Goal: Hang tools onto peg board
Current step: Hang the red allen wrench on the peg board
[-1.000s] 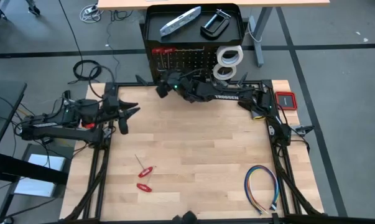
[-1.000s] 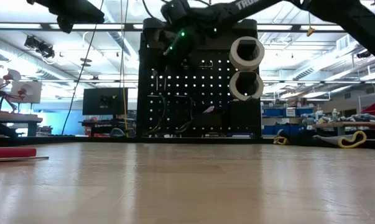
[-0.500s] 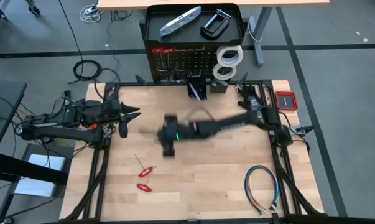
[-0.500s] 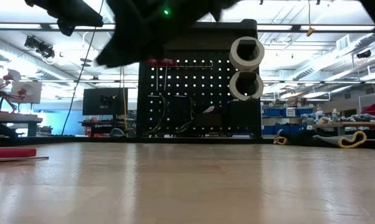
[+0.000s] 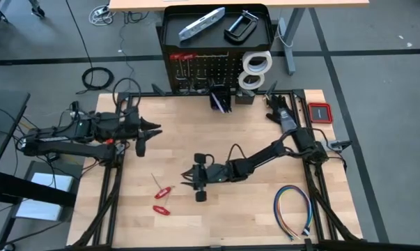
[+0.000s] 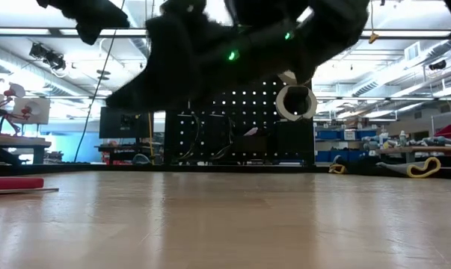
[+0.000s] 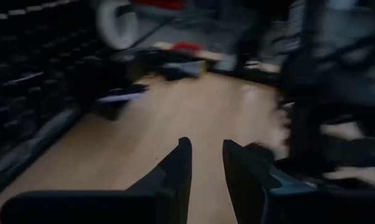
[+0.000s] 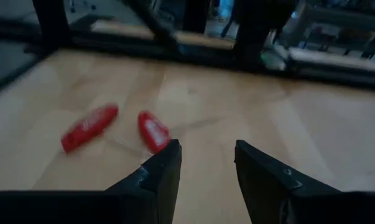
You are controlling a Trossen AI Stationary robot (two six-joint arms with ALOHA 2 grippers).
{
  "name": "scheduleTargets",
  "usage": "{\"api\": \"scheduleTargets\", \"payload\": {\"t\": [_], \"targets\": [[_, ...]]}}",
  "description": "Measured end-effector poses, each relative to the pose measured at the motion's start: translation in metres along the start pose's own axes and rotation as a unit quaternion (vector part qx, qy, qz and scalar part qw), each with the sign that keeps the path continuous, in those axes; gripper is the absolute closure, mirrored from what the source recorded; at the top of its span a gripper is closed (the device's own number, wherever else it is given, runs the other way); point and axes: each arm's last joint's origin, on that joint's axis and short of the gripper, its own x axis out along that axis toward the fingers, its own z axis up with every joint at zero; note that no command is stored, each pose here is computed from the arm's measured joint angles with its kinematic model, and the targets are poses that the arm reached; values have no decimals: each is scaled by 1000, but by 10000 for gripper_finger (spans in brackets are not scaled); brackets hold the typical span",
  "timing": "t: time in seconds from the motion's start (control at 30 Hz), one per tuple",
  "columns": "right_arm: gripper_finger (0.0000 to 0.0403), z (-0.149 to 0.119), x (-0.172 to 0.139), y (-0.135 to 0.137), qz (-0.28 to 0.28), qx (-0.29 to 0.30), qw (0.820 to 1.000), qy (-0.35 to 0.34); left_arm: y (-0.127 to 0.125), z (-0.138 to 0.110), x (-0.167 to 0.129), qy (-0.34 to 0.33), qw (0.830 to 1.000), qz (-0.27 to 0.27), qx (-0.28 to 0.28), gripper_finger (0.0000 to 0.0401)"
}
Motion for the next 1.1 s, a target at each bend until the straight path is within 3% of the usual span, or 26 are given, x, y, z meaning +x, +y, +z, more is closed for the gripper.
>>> {"api": "scheduleTargets", "payload": {"t": [0.1, 0.23, 0.33, 0.63, 0.87, 1.1], "targets": [[243, -10, 16, 5, 14, 6, 1000, 1, -6, 6, -1, -19, 996, -84, 5, 304], [243, -26, 43, 13, 36, 5, 999, 16, -14, 15, -4, -52, 975, -214, 2, 304], [242, -27, 62, 16, 56, 5, 998, 15, -18, 14, -6, -41, 963, -267, 6, 304], [225, -21, 107, 4, 112, 2, 994, -1, -24, 10, -7, -28, 956, -292, 25, 304], [189, -28, 114, -13, 149, -3, 988, 47, -18, -10, -4, 71, 972, -222, 12, 304], [195, -34, 116, -17, 147, 3, 988, 54, -15, -18, -2, 114, 976, -186, 12, 304]]}}
